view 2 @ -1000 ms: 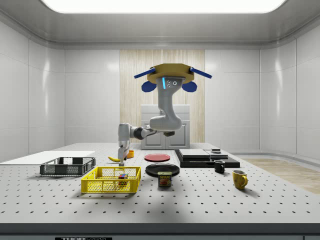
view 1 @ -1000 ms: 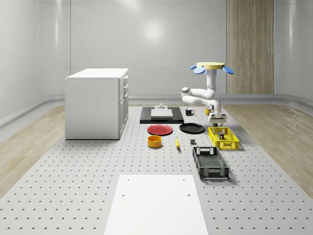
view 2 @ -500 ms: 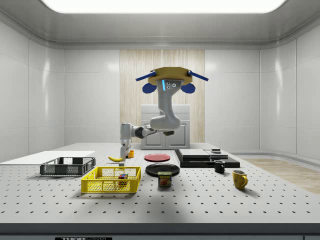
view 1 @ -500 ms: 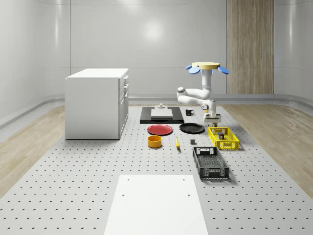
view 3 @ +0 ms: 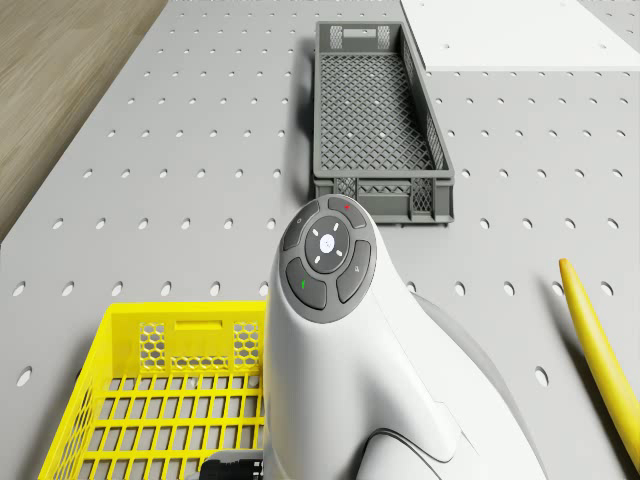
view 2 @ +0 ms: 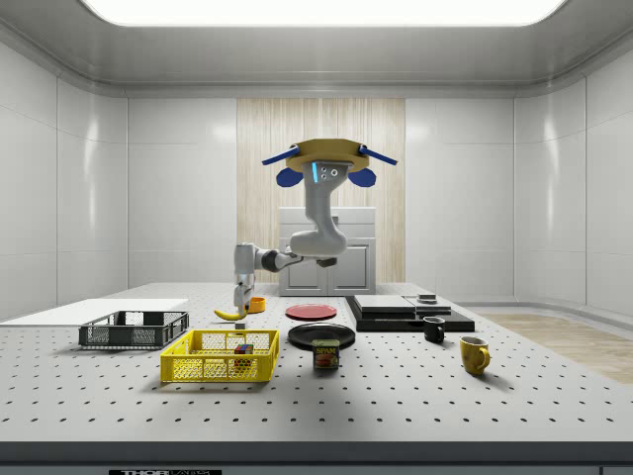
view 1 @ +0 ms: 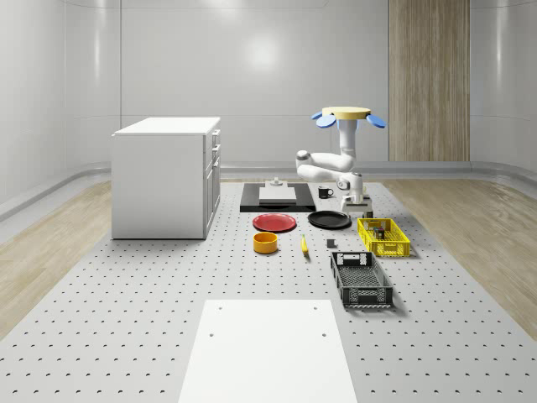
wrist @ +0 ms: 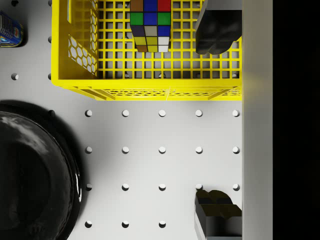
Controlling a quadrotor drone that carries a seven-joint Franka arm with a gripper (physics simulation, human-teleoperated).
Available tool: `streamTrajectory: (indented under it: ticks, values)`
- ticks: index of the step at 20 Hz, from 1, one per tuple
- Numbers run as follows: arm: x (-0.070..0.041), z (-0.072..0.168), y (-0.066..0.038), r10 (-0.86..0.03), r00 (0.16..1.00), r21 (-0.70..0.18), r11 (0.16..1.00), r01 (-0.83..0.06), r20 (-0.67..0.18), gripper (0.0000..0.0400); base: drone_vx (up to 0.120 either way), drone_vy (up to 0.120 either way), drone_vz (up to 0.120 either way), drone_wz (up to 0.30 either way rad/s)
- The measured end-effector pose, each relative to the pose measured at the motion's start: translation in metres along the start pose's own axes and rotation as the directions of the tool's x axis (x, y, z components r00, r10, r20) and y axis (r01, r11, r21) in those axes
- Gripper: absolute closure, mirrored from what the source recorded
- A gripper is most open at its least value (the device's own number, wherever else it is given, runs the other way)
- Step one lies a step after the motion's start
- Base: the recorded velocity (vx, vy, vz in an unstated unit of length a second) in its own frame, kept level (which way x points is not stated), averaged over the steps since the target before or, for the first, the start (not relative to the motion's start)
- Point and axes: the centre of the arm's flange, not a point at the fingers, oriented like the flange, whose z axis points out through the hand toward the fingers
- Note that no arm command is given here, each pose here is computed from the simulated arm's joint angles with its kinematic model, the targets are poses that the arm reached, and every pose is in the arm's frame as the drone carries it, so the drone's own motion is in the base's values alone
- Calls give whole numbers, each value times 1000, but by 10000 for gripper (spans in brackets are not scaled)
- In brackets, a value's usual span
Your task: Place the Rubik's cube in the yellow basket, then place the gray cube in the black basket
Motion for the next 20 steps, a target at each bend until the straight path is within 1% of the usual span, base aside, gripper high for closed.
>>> streamTrajectory:
  ticks: [4,7,10,20]
  values:
    - [0,0,0,0,1000,0,1000,0,0,0,120,-120,0,0]
    - [0,0,0,0,1000,0,1000,0,0,0,0,-120,0,0]
    - [0,0,0,0,1000,0,1000,0,0,0,120,-120,0,0]
    - [0,0,0,0,1000,0,1000,0,0,0,0,-120,0,0]
